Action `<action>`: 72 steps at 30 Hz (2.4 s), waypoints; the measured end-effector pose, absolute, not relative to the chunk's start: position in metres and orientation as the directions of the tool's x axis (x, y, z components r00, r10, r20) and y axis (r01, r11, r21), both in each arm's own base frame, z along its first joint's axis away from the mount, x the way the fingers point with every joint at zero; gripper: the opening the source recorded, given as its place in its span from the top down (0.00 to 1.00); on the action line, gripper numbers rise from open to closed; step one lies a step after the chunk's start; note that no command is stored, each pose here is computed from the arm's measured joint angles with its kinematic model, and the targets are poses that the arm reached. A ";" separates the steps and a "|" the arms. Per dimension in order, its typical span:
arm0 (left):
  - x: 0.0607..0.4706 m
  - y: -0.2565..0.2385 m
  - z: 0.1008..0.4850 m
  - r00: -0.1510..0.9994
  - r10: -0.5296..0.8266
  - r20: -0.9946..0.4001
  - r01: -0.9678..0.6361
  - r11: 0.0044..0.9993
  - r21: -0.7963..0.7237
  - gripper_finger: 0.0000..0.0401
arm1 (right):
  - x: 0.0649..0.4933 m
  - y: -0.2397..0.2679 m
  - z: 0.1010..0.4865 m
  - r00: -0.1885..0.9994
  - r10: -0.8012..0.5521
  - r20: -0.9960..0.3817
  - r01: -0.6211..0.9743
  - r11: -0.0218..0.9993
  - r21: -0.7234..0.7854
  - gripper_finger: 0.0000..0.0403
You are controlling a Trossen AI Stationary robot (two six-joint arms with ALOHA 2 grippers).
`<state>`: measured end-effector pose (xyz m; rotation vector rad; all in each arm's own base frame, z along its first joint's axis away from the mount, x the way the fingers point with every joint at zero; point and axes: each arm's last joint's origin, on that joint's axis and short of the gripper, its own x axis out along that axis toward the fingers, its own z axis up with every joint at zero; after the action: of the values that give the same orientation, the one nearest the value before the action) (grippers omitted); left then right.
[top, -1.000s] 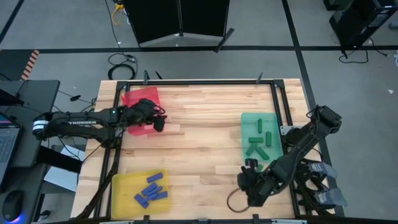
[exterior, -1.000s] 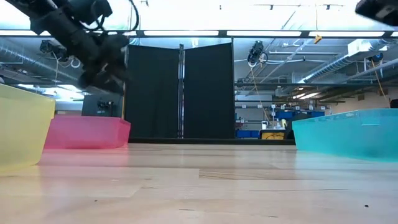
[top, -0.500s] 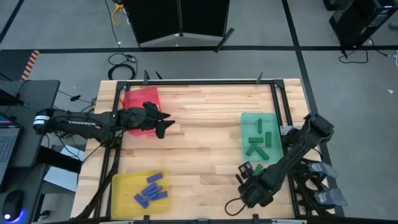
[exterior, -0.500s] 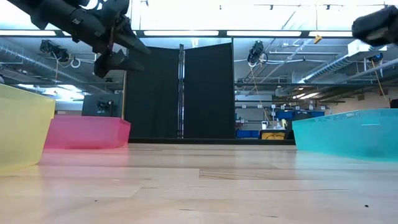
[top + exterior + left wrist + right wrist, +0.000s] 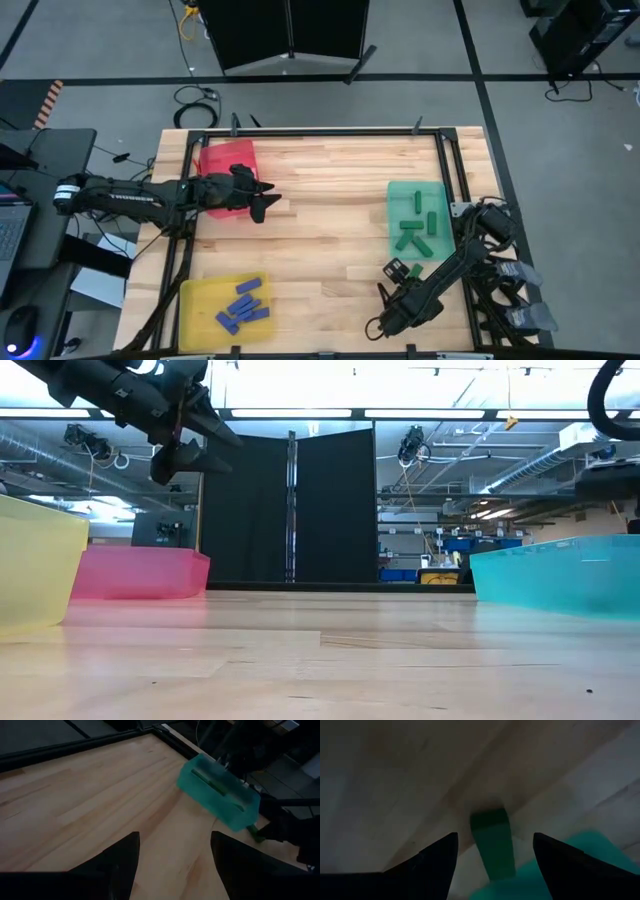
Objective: Sort blocks
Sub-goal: Put the green block into the blue bin
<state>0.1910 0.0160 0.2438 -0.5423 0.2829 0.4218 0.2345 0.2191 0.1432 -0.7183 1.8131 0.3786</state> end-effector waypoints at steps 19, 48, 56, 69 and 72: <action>0.191 0.009 0.244 0.887 0.280 -0.368 -0.428 0.798 -0.423 0.37 | 0.226 0.212 0.127 -0.258 -0.276 -0.926 -0.662 0.748 -0.039 0.46; 0.192 0.008 0.244 0.889 0.274 -0.367 -0.422 0.801 -0.425 0.37 | 0.262 0.240 0.170 -0.011 -0.190 -0.982 -0.582 0.799 -0.148 0.70; 0.192 0.008 0.244 0.890 0.273 -0.365 -0.424 0.791 -0.441 0.37 | 0.299 0.240 0.233 0.272 -0.286 -0.919 -0.484 0.785 -0.388 0.70; 0.192 -0.001 0.244 0.901 0.230 -0.367 -0.388 0.806 -0.447 0.37 | 0.250 0.136 0.274 0.090 -0.450 -0.889 -0.166 0.873 -0.459 0.70; 0.192 -0.003 0.244 0.904 0.222 -0.366 -0.380 0.810 -0.447 0.37 | 0.225 0.111 0.265 0.030 -0.449 -0.893 -0.024 0.893 -0.450 0.70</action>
<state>0.1918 -0.0034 0.2440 -0.5381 0.3063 0.3269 0.2254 0.1111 0.2648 -0.3883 1.5157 -0.3405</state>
